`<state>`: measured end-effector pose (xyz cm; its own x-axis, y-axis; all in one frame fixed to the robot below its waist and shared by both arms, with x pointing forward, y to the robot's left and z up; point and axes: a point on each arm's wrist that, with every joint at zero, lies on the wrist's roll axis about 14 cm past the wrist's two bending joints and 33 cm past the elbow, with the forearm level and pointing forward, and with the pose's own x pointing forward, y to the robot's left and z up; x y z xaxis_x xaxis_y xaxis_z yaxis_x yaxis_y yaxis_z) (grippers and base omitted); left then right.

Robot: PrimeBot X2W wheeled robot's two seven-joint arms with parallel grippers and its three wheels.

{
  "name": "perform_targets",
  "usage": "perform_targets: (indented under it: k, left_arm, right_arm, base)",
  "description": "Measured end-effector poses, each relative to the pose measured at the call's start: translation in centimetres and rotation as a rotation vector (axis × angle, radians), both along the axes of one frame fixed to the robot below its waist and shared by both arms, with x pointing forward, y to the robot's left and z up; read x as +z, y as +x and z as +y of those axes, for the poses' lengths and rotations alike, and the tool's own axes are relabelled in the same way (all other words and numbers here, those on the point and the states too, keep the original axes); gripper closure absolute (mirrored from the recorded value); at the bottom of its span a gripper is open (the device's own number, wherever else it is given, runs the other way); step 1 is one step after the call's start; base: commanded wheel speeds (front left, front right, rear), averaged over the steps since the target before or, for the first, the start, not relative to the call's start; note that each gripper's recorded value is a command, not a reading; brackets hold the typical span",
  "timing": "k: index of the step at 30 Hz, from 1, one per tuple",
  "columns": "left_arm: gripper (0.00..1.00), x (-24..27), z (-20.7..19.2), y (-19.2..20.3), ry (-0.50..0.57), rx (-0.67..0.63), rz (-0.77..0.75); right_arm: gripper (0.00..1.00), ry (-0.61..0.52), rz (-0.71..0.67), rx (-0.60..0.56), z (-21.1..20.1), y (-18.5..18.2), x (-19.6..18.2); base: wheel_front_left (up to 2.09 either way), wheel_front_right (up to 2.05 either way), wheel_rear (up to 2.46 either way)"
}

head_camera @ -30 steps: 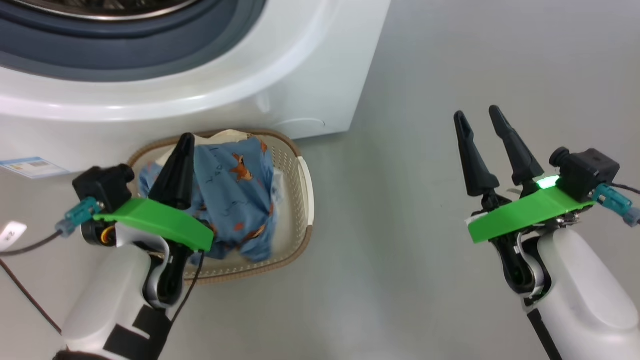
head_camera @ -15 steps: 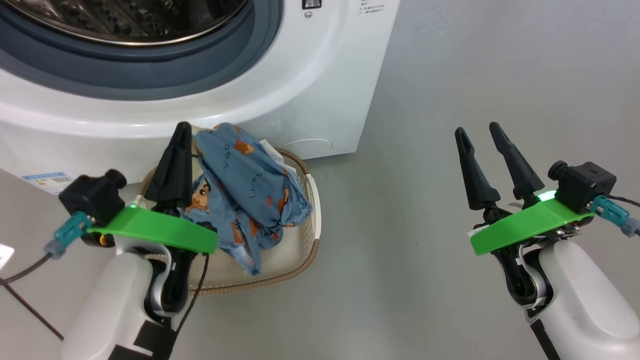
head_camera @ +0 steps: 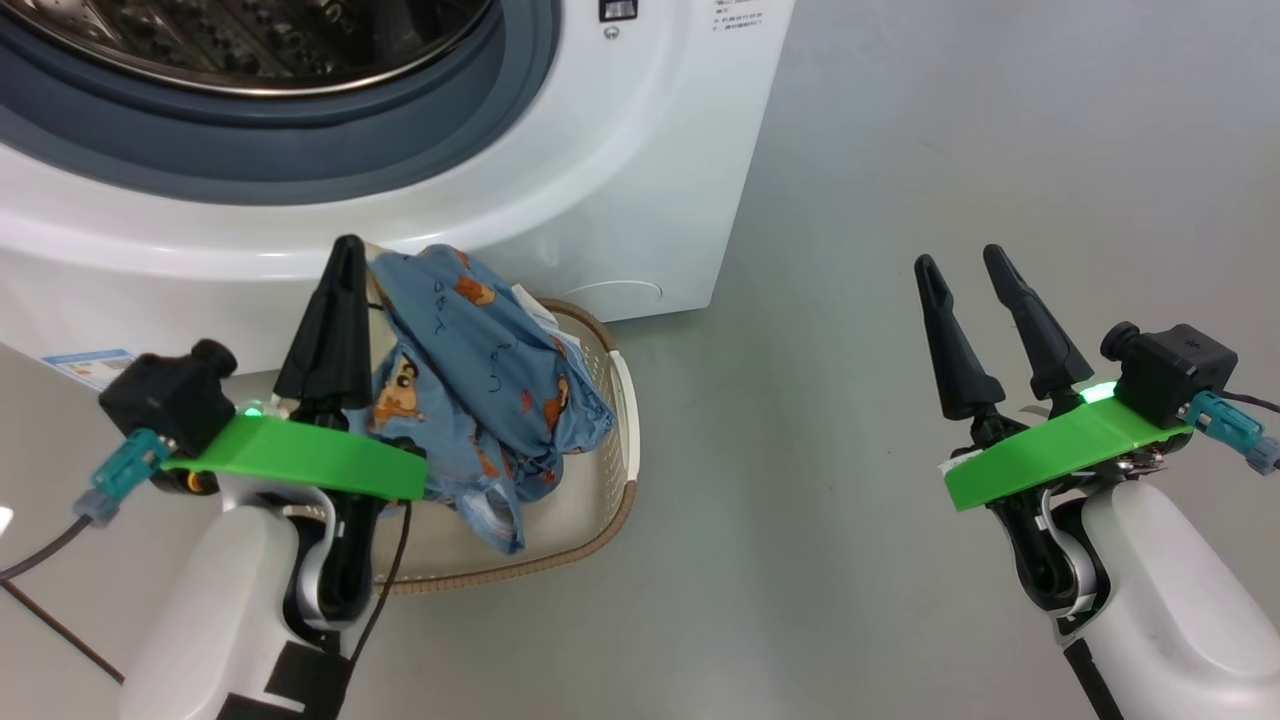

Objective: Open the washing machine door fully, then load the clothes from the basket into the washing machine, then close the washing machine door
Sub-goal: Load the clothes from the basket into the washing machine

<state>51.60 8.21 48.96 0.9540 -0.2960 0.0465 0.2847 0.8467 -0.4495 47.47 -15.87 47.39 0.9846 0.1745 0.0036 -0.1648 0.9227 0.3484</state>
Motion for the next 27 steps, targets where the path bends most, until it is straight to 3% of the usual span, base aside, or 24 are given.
perform_targets:
  k: [15, 27]
  left_arm:
    - [1.00, 2.9, 1.0, 2.9, 0.020, 0.051, -0.074]
    - [1.00, -1.2, -0.5, 3.6, 0.042, 0.018, 0.023]
  right_arm:
    - [0.00, -0.003, 0.015, 0.005, 0.1, 0.1, -0.7]
    - [0.00, -0.014, 0.043, -0.028, -1.3, -0.1, -1.8]
  base:
    - [0.00, 0.00, 0.00]
    - [0.00, 0.00, 0.00]
